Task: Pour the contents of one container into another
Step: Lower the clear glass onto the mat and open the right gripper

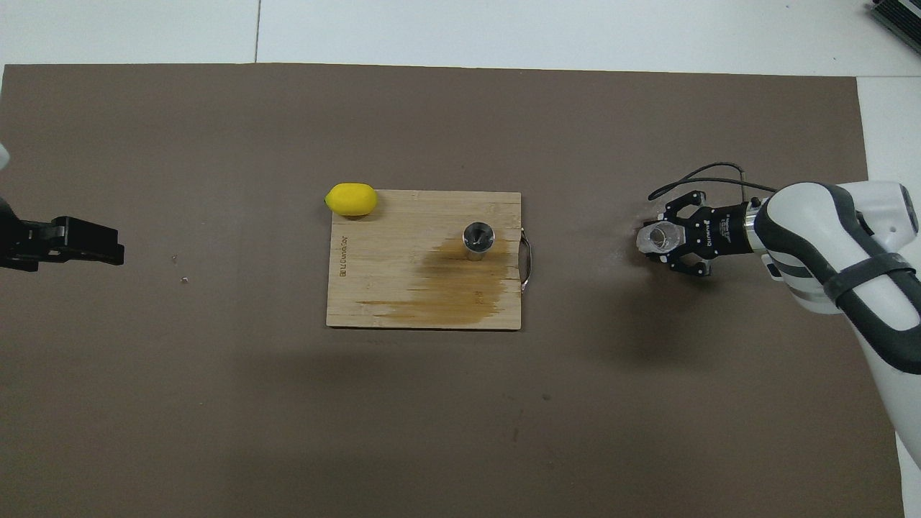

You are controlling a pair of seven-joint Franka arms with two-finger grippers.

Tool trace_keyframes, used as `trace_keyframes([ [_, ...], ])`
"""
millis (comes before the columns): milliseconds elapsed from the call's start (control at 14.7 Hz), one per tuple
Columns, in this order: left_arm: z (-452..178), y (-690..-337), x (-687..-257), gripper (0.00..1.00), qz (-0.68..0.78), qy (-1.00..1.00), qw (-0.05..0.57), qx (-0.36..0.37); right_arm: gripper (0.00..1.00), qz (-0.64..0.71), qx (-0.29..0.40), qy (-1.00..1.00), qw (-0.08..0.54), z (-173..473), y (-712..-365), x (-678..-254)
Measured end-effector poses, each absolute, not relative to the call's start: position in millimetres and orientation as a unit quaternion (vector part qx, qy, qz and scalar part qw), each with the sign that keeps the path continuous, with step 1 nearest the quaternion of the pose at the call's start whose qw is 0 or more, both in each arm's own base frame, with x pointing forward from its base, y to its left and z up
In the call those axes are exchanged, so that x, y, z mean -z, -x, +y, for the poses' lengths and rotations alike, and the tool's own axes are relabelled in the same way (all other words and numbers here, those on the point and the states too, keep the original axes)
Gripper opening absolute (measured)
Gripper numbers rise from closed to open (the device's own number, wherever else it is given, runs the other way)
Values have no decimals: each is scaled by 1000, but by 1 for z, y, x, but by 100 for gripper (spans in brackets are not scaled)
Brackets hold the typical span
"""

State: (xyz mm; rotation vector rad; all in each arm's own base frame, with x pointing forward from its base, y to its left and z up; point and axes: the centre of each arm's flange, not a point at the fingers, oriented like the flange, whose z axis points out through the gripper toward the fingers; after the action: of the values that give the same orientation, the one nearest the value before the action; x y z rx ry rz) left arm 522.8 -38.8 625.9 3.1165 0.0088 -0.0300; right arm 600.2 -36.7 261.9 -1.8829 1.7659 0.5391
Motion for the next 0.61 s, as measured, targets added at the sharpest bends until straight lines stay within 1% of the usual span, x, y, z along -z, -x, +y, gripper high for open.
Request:
trace_keyframes([
  [136, -40, -523, -626, 100, 1, -1000, 12, 9, 54, 650, -198, 691, 248, -37, -599, -260],
  [204, -39, -524, -627, 100, 3, -1000, 13, 5, 62, 650, -198, 691, 248, -37, -598, -259],
  [409, -32, -529, -630, 100, 6, -1000, 14, -15, 93, 653, -189, 690, 250, -41, -600, -263],
  [477, -33, -528, -630, 100, 4, -1000, 14, -15, 100, 653, -184, 690, 252, -42, -601, -268],
  [613, -36, -528, -632, 100, 1, -1000, 14, -14, 100, 647, -167, 701, 250, -46, -602, -285],
])
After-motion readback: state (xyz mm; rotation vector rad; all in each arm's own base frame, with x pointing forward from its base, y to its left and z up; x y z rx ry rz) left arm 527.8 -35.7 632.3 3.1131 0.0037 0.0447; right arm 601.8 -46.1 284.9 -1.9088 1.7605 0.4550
